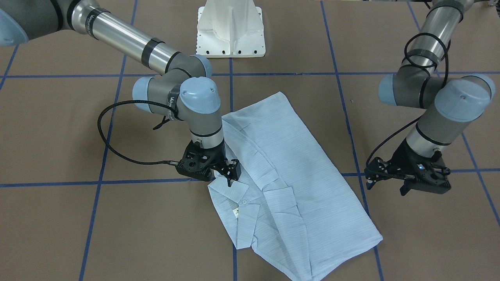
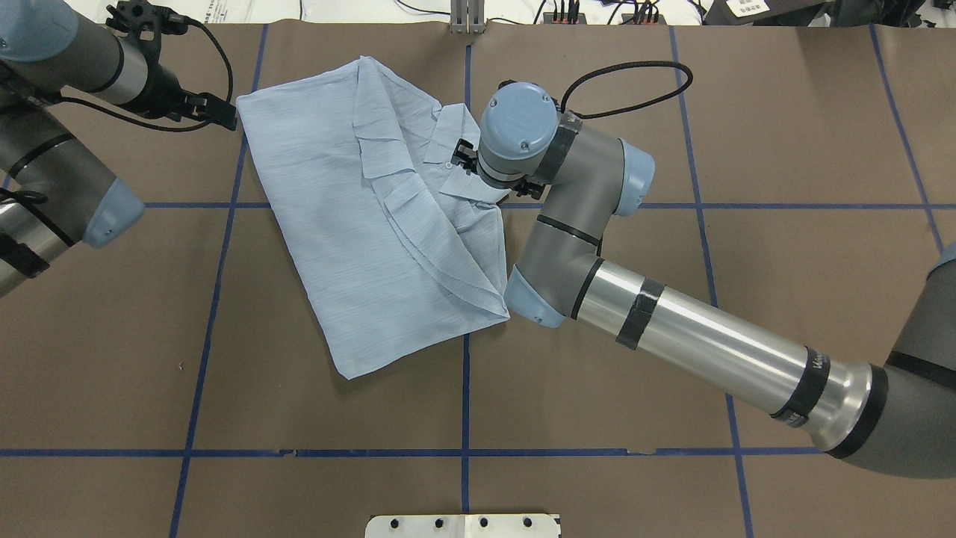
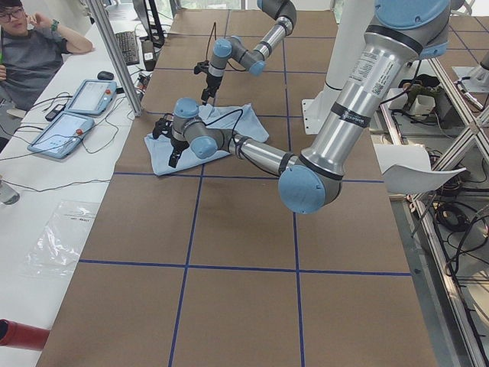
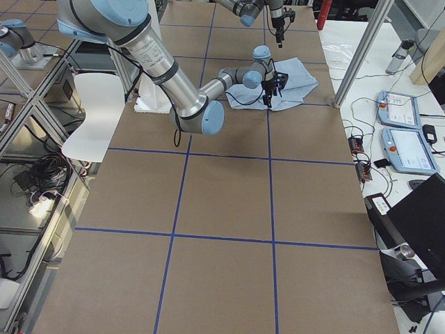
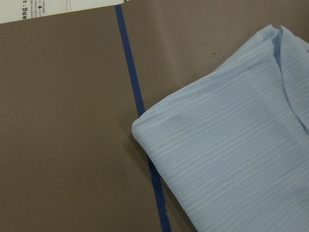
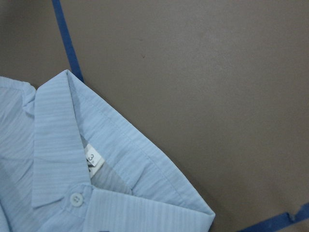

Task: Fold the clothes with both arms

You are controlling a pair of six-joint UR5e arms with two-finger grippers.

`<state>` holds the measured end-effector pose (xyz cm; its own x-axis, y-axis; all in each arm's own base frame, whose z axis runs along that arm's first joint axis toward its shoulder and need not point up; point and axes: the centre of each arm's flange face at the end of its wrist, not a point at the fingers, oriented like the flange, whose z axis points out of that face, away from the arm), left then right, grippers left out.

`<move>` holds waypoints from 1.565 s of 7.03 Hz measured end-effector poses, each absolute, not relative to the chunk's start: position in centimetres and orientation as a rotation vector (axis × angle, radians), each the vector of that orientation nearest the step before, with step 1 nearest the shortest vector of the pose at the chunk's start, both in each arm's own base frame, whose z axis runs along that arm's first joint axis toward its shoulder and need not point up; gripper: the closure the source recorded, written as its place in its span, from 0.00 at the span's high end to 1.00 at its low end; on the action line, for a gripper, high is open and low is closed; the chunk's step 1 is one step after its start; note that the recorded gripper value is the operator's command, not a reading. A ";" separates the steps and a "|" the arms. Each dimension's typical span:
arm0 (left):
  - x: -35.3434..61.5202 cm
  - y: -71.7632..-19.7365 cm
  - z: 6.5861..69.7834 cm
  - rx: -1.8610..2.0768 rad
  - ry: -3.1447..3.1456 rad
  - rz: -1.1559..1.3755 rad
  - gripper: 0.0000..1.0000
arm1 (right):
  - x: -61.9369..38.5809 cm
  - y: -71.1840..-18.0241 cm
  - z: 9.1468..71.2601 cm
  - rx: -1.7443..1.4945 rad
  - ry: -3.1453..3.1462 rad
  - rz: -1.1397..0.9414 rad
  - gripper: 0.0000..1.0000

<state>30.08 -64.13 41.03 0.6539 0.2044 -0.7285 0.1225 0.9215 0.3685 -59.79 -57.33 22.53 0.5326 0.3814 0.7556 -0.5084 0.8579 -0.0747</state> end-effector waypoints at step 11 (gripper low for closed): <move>30.7 -63.8 41.0 0.403 0.866 0.049 1.00 | -60.1 -53.8 23.2 0.204 -0.879 0.564 0.00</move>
